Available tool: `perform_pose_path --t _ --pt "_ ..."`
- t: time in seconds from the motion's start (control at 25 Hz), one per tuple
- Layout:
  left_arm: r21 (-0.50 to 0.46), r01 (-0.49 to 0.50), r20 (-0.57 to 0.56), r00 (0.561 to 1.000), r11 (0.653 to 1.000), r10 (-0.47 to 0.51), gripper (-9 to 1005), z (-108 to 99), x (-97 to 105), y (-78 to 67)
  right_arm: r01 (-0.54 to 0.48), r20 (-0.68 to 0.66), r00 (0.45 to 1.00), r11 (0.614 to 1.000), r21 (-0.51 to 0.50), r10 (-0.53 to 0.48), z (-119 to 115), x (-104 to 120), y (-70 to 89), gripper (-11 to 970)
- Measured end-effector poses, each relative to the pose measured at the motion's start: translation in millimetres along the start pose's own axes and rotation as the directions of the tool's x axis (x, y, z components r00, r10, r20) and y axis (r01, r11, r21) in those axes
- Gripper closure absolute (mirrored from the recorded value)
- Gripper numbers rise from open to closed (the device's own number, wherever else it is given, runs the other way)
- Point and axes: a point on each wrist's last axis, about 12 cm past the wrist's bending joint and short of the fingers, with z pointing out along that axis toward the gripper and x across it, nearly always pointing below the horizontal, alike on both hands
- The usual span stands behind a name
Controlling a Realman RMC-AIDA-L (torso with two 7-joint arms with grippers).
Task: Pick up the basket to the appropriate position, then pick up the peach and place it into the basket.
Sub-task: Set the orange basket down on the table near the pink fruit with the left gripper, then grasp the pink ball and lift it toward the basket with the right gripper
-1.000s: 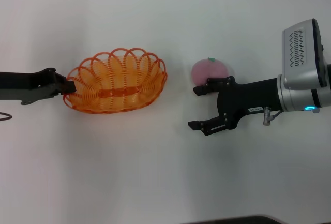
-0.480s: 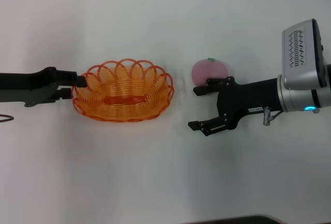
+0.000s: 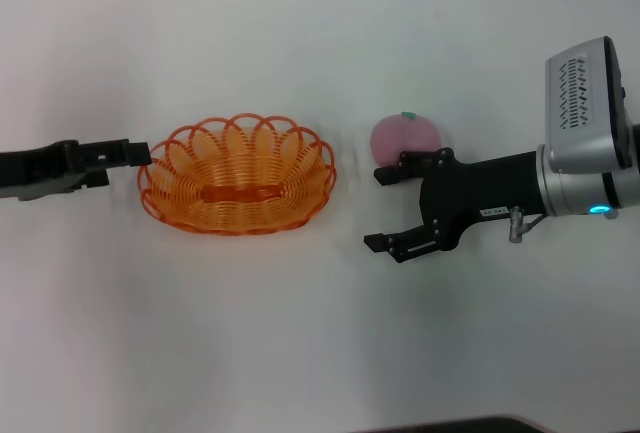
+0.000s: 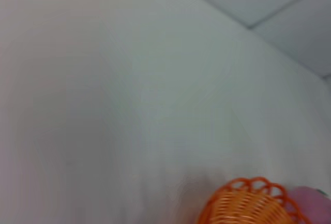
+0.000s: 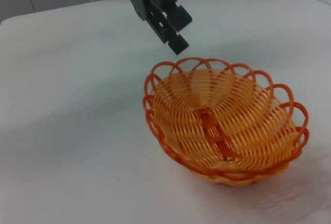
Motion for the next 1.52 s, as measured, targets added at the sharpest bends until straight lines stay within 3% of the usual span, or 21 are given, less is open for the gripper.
perform_pose_path --t 0.12,0.16,0.24,0.32,0.44,0.52,0.6,0.88,1.04,1.12,1.36,1.52 --pt "0.061 -0.067 0.028 0.997 0.996 0.066 133 -5 4 2.6 0.0 0.001 1.0 1.0 0.002 0.0 0 0 -0.4 21" --pt "0.153 -0.213 0.13 0.972 0.965 0.194 95 -15 14 5.0 0.0 0.002 1.0 1.0 0.002 0.0 0 -1 -0.6 21" --pt "0.176 -0.286 0.184 0.95 0.942 0.254 97 -19 20 6.2 0.001 0.003 1.0 1.0 0.003 -0.001 0 -1 -1.0 21" --pt "0.177 -0.433 0.262 0.886 0.884 0.382 98 -25 31 6.7 0.001 0.003 1.0 1.0 0.003 -0.001 0 -1 -1.1 21" --pt "0.121 -0.624 0.335 0.758 0.772 0.56 100 -27 48 8.6 0.005 0.004 1.0 1.0 0.001 -0.005 1 -3 -1.9 21" --pt "0.083 -0.7 0.351 0.687 0.709 0.637 99 -25 58 10.1 0.007 0.003 1.0 1.0 0.0 -0.007 1 -3 -2.0 21" --pt "0.072 -0.731 0.342 0.658 0.679 0.671 99 -23 63 11.6 0.008 0.004 1.0 1.0 -0.001 -0.008 1 -4 -2.1 21" --pt "0.112 -0.738 0.236 0.67 0.665 0.704 103 -23 80 18.7 0.009 0.009 1.0 1.0 -0.001 -0.009 1 -5 -2.1 21" --pt "0.126 -0.771 0.229 0.635 0.624 0.738 105 -24 101 22.3 0.007 0.011 1.0 1.0 0.001 -0.007 1 -5 -2.4 21" --pt "0.126 -0.772 0.23 0.634 0.623 0.738 105 -24 105 23.1 0.007 0.011 1.0 1.0 0.002 -0.007 1 -5 -2.5 21" --pt "0.164 -0.731 0.19 0.683 0.663 0.706 105 -16 122 28.1 0.005 0.012 1.0 1.0 0.002 -0.005 1 -4 -2.1 20" --pt "0.167 -0.724 0.192 0.689 0.669 0.698 105 -14 124 28.5 0.003 0.017 1.0 1.0 -0.002 -0.003 1 -5 -1.4 20"
